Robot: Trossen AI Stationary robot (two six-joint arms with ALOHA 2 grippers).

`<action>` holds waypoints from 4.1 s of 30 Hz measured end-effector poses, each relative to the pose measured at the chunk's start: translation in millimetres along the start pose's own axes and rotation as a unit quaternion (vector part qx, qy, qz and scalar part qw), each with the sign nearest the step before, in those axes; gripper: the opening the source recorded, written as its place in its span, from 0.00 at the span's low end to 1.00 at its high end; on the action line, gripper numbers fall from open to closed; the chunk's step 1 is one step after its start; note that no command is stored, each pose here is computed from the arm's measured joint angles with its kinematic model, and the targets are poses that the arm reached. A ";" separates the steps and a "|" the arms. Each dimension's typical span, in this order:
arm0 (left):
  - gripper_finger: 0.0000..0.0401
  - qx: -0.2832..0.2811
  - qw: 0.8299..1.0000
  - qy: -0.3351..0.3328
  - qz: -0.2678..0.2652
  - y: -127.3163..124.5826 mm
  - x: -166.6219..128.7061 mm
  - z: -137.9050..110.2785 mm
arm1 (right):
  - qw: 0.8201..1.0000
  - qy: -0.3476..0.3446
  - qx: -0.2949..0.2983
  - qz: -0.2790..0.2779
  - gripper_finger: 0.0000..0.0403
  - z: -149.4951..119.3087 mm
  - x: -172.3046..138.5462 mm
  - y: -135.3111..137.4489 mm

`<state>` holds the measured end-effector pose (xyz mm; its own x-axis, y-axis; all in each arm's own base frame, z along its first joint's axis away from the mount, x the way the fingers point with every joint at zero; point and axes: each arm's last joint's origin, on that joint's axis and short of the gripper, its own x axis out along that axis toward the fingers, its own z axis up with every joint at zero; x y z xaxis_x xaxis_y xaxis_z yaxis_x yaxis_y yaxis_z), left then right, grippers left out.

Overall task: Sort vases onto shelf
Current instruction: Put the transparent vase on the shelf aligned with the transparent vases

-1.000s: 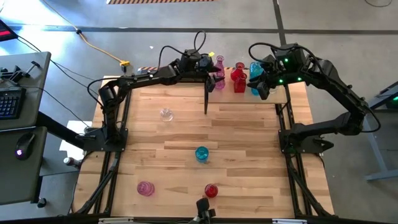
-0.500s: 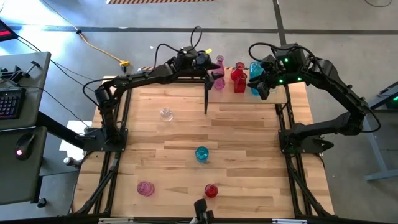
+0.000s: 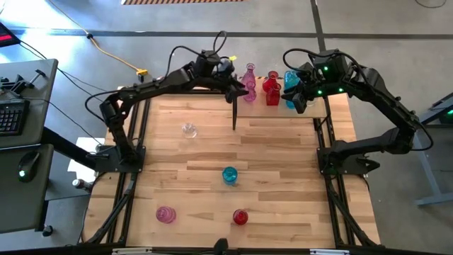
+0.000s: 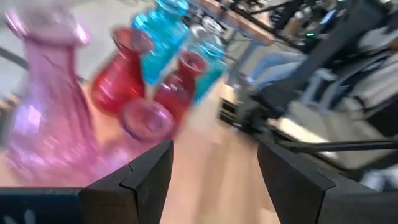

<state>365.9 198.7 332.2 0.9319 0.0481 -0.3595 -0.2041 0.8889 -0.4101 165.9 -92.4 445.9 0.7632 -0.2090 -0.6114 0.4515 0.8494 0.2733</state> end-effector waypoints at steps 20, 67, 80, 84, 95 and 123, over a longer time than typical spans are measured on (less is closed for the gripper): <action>0.56 -0.075 0.953 0.284 0.077 -89.3 -33.9 -63.3 | 1.000 0.000 0.000 0.000 0.28 0.0 0.0 0.0; 0.56 0.052 0.897 0.328 0.291 -175.8 -118.4 -103.2 | 1.000 0.000 0.000 0.000 0.28 -0.1 0.1 0.0; 0.56 0.004 0.877 0.352 0.327 -105.7 -107.6 -76.5 | 1.000 0.000 0.000 0.000 0.28 0.0 0.1 0.0; 0.56 -0.009 0.868 0.366 0.334 -89.2 -98.5 -75.6 | 1.000 0.001 0.000 0.000 0.28 -0.1 0.2 -0.1; 0.56 -0.044 0.834 0.418 0.359 -52.2 -66.3 -86.1 | 1.000 0.000 0.000 0.000 0.28 0.0 0.1 0.0; 0.56 -0.097 0.845 0.387 0.356 -52.7 -106.5 -125.3 | 1.000 0.001 0.000 0.000 0.28 -0.1 0.2 -0.1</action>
<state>239.8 89.7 287.1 0.0919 0.1612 -0.9826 -0.7455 0.6654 0.0395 166.0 -92.5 445.7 0.7626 -0.2087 -0.6122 0.4517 0.8493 0.2732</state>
